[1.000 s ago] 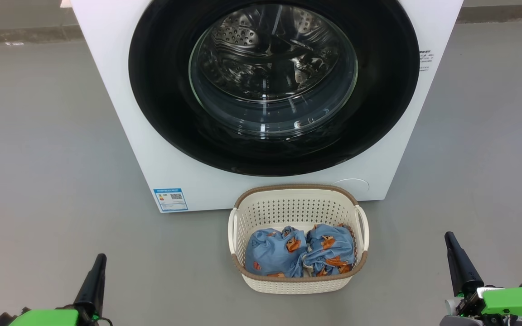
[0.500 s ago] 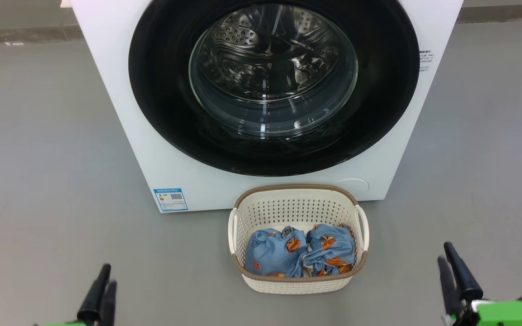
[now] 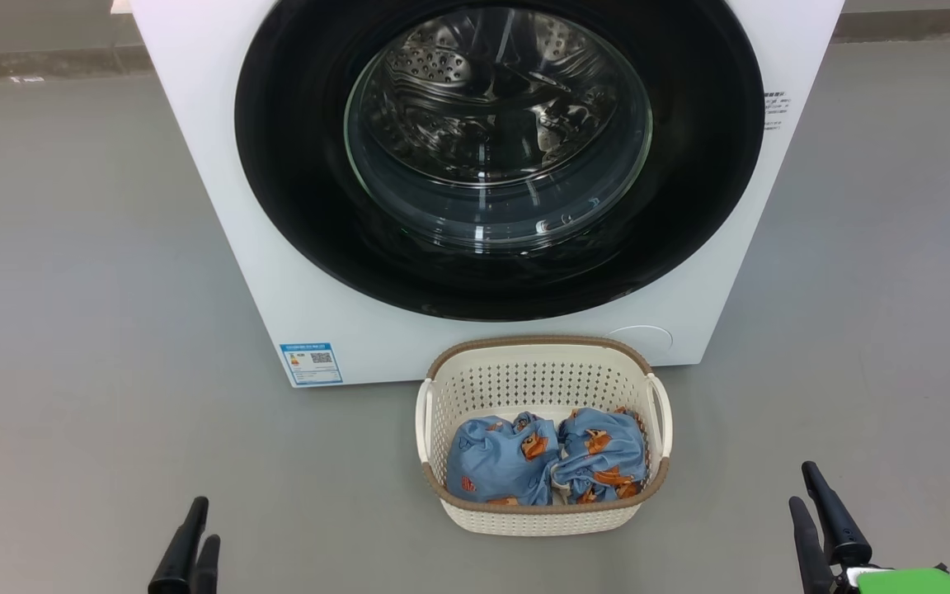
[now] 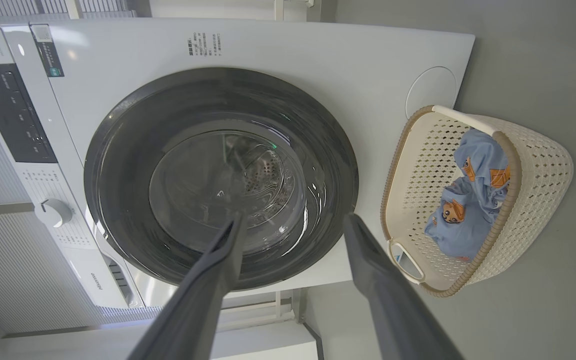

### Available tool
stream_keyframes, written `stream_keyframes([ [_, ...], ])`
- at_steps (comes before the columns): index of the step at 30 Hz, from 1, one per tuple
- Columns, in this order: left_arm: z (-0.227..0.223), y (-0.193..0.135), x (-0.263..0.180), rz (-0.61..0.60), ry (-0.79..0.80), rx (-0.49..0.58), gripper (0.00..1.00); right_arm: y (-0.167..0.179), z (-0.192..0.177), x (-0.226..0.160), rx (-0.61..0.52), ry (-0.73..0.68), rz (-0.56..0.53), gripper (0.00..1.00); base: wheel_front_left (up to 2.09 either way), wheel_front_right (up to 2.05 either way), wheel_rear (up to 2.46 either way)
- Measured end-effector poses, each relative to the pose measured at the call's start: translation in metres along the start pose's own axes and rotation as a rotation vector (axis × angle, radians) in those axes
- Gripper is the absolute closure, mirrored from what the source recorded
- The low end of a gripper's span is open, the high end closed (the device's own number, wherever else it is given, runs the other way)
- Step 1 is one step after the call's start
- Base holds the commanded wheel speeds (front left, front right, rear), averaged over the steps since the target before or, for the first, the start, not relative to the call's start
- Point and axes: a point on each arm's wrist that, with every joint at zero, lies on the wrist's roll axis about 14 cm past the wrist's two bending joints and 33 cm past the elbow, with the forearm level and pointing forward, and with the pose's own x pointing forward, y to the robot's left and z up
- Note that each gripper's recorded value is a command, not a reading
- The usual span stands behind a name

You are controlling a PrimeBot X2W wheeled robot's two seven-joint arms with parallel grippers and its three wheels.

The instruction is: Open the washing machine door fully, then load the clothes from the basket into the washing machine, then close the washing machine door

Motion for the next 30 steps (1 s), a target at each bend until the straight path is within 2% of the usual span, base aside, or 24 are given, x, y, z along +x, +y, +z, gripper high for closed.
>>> stream_keyframes([
  [11,0.004,-0.008,0.001,-0.019,-0.013,0.117,0.00,0.005,-0.001,0.003,-0.098,-0.002,0.010,0.00,0.00,0.00,0.00],
  [30,0.009,-0.024,0.001,-0.067,-0.030,0.370,0.00,0.018,-0.005,0.010,-0.379,0.007,0.048,0.00,0.00,0.00,0.00],
])
